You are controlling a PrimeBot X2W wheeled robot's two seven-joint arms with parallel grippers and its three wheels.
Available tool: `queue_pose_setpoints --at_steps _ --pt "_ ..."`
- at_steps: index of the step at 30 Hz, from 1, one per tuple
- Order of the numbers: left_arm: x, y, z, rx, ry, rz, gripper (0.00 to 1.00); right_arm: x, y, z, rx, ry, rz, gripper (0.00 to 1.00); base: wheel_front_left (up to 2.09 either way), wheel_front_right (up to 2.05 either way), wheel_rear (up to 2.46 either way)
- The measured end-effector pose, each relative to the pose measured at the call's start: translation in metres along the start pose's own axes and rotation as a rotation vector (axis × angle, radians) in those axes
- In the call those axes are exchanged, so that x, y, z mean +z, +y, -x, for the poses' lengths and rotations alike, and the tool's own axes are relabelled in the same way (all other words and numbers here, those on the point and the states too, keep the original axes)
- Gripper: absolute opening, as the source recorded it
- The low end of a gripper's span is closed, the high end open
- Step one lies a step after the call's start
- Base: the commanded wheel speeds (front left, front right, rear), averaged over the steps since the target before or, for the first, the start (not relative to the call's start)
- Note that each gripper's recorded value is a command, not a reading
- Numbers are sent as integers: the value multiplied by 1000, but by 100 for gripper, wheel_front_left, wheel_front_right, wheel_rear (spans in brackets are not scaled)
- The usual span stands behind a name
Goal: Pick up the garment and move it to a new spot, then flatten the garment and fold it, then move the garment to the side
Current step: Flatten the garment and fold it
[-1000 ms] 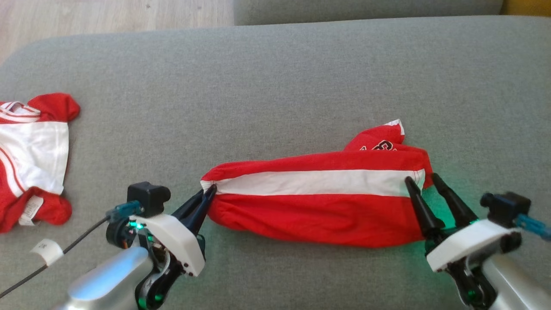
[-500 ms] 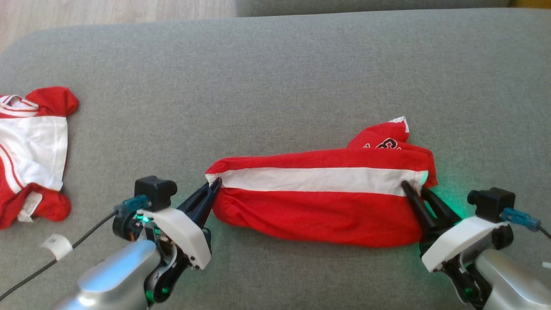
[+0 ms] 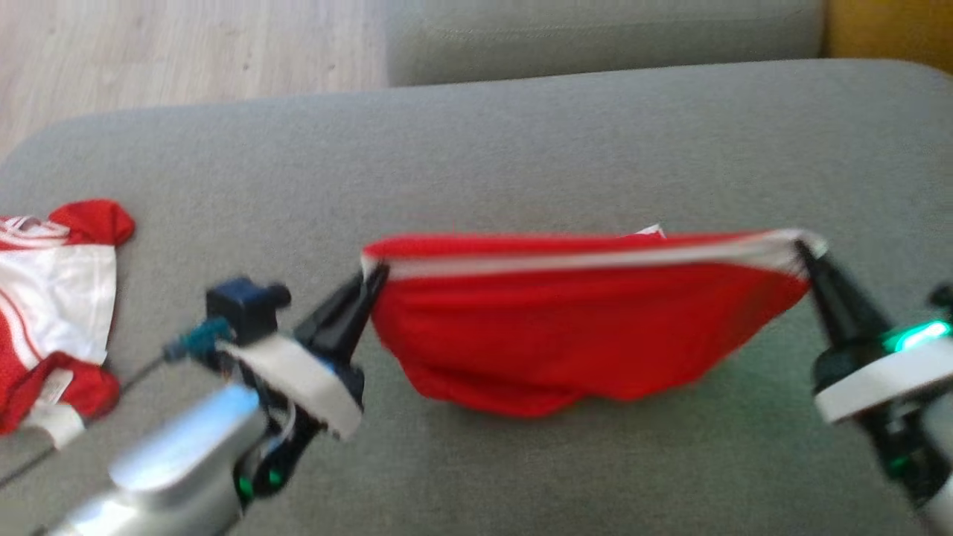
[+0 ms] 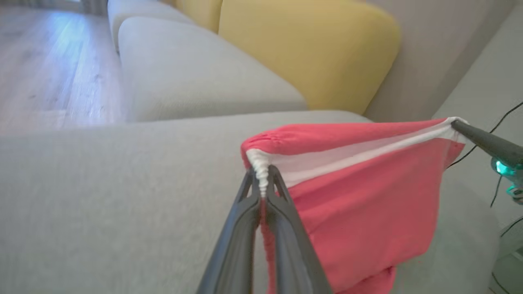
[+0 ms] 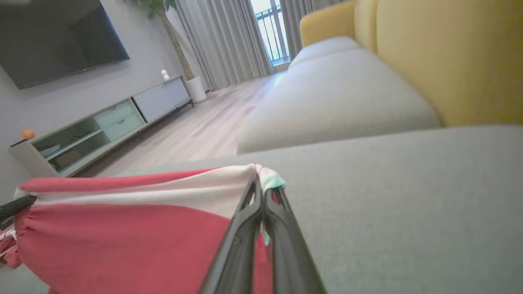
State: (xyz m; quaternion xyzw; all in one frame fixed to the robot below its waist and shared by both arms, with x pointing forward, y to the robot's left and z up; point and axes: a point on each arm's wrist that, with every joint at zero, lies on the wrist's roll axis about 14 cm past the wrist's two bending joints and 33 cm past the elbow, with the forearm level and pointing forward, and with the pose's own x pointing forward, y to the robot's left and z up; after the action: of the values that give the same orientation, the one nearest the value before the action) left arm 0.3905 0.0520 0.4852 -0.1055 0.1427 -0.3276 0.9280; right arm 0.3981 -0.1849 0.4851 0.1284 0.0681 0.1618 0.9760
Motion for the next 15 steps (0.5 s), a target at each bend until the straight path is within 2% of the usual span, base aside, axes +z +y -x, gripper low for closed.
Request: queue_pose_setpoints --at_steps 1,2,3,4,6,10,12,15 --pt "16 -6 -4 -24 -36 -16 0 15 -5 3 -4 -35 21 0 0 0 0" --pt "16 -6 -4 -24 -36 -16 0 15 -5 3 -4 -35 21 0 0 0 0" --pt "52 -18 -14 -81 -103 -71 0 47 -14 6 -12 -102 72 0 0 0 0" --pt "52 -18 -14 -81 -103 -71 0 47 -14 6 -12 -102 72 0 0 0 0" --pt "92 -29 -27 -129 -169 -155 0 84 -24 2 -18 -166 136 0 0 0 0" --pt "166 -36 -59 -182 -285 -287 0 168 -29 -29 -9 -310 264 0 0 0 0" --pt "183 -33 -81 -181 -288 -318 0 205 -28 -46 -4 -383 297 0 0 0 0" --pt "208 -27 -114 -172 -340 -359 0 242 -39 -68 -25 -442 372 0 0 0 0"
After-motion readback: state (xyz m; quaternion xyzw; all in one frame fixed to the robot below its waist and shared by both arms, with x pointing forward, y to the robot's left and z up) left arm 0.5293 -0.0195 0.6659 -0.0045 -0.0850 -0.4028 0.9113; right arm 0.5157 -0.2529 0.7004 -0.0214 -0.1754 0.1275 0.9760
